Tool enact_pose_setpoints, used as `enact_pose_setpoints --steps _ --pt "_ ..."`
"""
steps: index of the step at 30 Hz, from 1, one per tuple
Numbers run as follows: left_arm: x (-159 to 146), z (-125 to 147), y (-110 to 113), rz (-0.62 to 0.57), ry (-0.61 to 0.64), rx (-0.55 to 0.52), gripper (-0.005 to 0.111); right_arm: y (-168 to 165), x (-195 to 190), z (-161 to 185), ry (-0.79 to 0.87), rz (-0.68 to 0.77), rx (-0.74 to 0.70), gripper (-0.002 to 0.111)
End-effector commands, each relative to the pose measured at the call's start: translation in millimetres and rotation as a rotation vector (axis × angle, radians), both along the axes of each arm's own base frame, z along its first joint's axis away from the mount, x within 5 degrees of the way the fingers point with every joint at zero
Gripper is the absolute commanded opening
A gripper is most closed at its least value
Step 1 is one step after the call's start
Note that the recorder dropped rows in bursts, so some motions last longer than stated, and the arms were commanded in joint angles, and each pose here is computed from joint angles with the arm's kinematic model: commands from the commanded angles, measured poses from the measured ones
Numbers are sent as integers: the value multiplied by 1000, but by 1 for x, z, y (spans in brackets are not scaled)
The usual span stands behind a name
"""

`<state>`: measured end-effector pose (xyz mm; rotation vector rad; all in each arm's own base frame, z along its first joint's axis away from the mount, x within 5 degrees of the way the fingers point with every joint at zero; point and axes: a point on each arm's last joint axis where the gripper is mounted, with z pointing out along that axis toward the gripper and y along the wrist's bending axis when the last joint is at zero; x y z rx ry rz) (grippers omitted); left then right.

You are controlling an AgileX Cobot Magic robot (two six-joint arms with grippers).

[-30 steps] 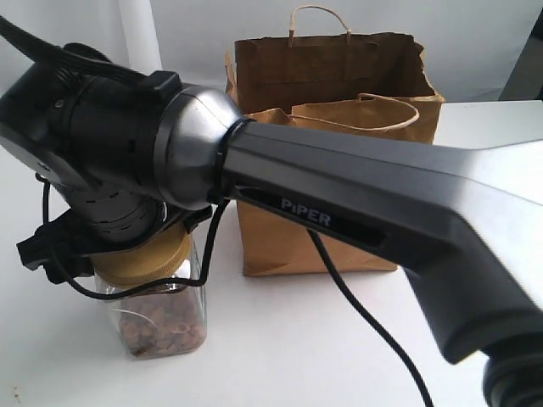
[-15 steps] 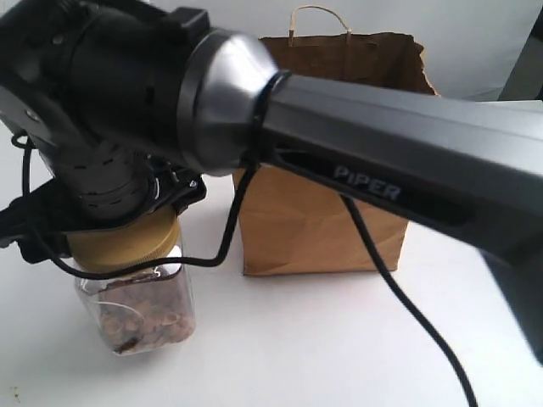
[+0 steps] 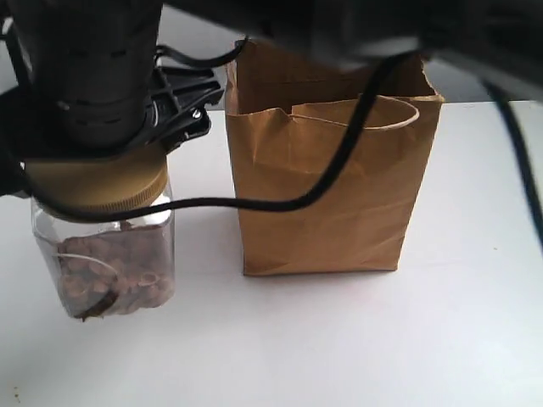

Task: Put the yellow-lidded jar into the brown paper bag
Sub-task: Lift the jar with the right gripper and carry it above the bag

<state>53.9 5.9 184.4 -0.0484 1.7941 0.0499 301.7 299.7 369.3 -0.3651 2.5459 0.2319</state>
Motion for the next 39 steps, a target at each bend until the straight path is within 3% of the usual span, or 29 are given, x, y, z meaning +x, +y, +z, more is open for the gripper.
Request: enact_pose_setpoints --steps 1,19,39 --pt "0 1 -1 -6 -9 -7 1 -19 -16 41 -98 17 45 0" --pt "0 1 -1 -6 -9 -7 1 -110 -58 160 -638 -141 69 0" --pt "0 1 -1 -6 -9 -7 1 -181 -8 166 -753 -400 -30 0"
